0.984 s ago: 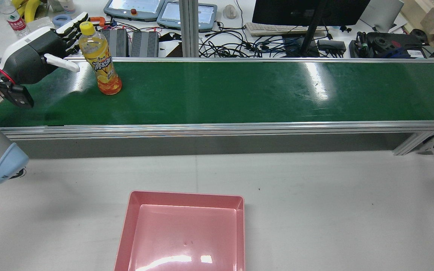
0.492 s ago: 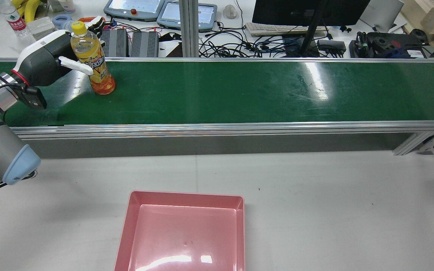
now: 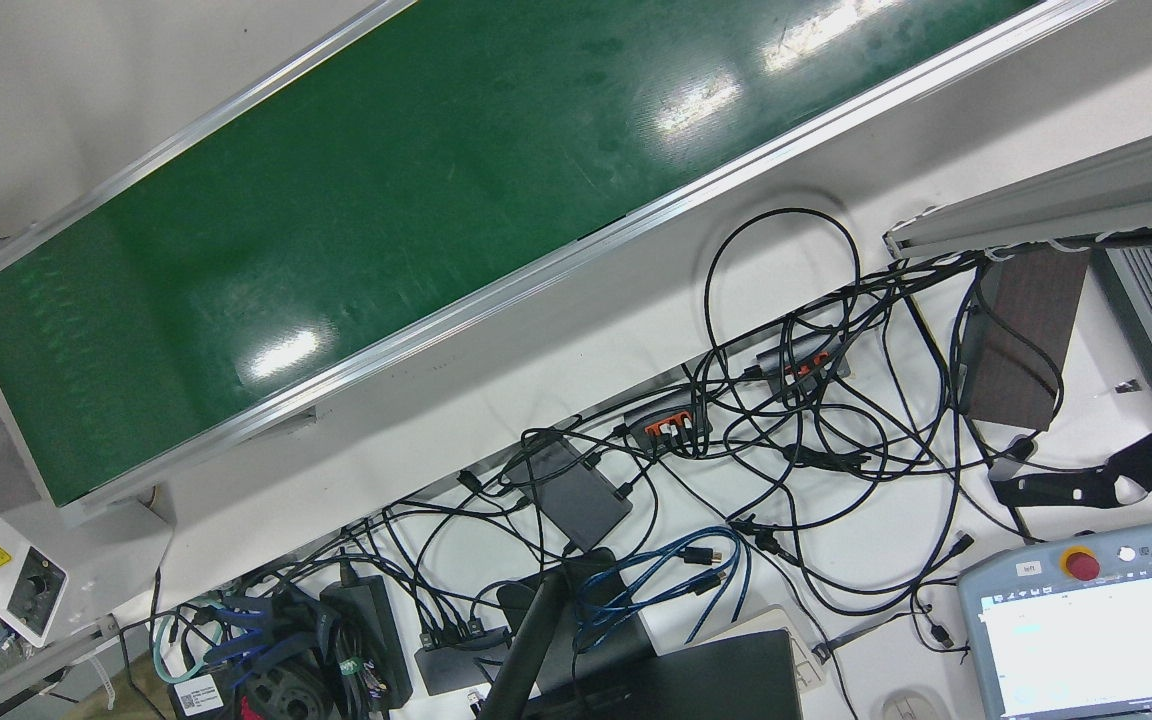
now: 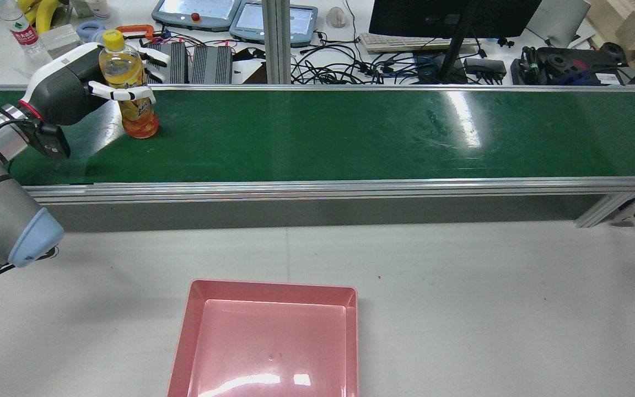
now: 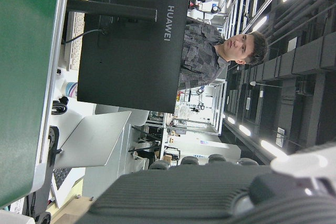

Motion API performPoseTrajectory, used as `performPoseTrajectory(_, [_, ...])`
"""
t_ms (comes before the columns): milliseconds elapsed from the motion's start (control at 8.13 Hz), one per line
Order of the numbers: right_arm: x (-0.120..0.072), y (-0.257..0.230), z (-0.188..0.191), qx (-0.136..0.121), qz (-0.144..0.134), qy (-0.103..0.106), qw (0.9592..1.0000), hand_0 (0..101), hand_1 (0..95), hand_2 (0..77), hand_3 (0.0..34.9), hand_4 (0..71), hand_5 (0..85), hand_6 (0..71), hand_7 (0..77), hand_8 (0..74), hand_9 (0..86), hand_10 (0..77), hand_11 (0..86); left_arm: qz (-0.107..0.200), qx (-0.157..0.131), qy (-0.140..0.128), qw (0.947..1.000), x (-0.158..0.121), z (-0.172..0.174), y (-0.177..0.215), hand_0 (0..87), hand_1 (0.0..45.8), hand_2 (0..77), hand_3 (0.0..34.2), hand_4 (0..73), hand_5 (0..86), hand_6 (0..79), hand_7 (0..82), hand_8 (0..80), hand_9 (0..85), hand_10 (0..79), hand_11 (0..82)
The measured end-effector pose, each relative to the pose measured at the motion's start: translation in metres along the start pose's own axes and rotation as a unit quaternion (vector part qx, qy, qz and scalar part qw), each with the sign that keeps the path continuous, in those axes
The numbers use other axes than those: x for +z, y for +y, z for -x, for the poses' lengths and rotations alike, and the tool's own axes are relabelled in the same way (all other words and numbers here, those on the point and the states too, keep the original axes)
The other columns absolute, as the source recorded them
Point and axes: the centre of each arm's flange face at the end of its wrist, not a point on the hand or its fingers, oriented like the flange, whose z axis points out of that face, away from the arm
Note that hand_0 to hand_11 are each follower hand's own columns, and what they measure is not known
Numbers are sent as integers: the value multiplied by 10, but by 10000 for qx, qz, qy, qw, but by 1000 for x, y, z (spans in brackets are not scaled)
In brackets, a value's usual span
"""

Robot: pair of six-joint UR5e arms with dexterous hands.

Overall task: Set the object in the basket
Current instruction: 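Close the left hand around the bottle and lift it off the belt, then carry the held bottle with the left hand over the pink tray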

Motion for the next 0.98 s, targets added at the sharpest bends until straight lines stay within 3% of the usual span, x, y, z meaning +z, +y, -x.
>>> performPoseTrajectory(123, [0,0,0,0,1,0,10000,1,0,5,3,0,0,0,5,0,0,0,0,-47,-64,-12,10000,2,-2,3,521,109,447,0,425,513,447,529,529,573,535,496])
performPoseTrajectory(246, [0,0,0,0,2,0,10000,1,0,5,2,0,0,0,5,0,0,0,0,-41,-138,3,9999,3,-5,7,521,109,447,0,425,513,447,529,529,573,535,496])
performPoseTrajectory(369, [0,0,0,0,2,0,10000,3,0,5,3,0,0,0,5,0,0,0,0,37,-200,45,9998,4,-11,16,519,98,464,0,382,567,496,611,633,627,649,589])
performPoseTrajectory(738, [0,0,0,0,2,-3,10000,2,0,5,3,0,0,0,5,0,0,0,0,299,-272,113,9991,1,-24,55,516,98,464,0,376,573,496,611,649,633,649,600])
performPoseTrajectory(984, [0,0,0,0,2,-1,10000,1,0,5,2,0,0,0,5,0,0,0,0,525,-356,1,9980,-4,-11,90,512,98,464,0,376,573,496,611,649,638,649,600])
